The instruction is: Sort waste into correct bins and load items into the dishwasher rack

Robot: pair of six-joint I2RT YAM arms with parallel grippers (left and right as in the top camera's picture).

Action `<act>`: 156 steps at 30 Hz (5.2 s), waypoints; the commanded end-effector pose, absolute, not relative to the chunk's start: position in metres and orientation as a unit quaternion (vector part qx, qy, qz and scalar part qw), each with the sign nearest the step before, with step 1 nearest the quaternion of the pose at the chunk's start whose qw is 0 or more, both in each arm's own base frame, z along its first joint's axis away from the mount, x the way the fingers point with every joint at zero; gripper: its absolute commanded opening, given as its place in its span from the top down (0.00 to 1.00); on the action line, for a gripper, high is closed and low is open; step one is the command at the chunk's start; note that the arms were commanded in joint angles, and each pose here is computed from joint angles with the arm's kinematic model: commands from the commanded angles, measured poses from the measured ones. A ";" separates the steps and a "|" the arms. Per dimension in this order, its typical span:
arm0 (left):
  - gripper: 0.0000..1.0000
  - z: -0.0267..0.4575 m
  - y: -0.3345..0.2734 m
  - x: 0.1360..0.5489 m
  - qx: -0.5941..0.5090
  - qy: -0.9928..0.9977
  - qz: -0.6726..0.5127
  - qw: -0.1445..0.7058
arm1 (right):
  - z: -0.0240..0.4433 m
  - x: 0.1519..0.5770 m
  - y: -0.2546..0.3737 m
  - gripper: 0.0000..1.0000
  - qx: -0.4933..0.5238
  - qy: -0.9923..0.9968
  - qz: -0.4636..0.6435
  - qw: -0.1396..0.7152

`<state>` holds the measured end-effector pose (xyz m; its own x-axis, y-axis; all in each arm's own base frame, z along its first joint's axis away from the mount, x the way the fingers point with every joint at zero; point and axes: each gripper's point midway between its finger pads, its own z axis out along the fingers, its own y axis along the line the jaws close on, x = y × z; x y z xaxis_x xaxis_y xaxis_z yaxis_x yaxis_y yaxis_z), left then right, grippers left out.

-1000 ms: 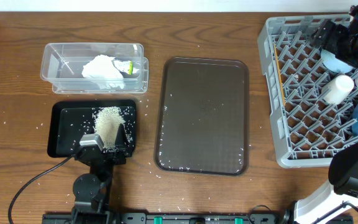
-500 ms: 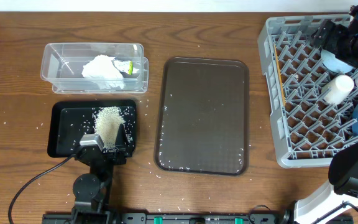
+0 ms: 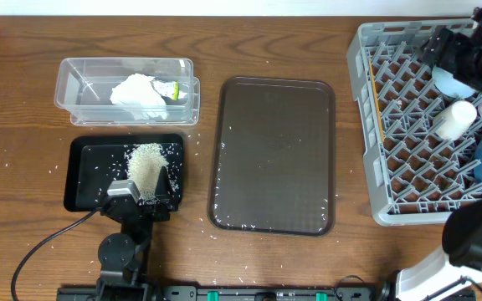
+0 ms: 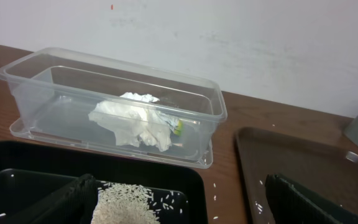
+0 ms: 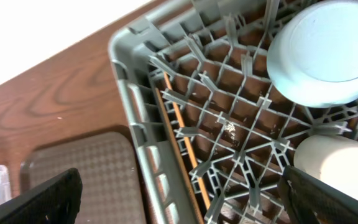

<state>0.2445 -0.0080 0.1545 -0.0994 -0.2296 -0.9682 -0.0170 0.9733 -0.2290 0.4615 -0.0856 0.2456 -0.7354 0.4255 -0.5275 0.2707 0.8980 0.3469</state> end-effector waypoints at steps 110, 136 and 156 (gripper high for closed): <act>0.12 0.137 -0.005 0.244 -0.080 0.755 -0.063 0.648 | 0.157 0.245 0.022 0.01 -0.003 0.732 0.064 0.678; 0.11 0.137 -0.005 0.244 -0.080 0.755 -0.063 0.648 | 0.157 0.245 0.022 0.01 -0.003 0.732 0.064 0.678; 0.11 0.137 -0.005 0.244 -0.080 0.755 -0.063 0.648 | 0.157 0.245 0.022 0.01 -0.003 0.732 0.064 0.678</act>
<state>0.2443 -0.0084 0.1545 -0.1025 -0.2149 -0.9712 -0.0134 0.9766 -0.2147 0.2455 0.0229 0.1575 -0.0824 0.0925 -0.9923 -0.0974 0.9902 0.1003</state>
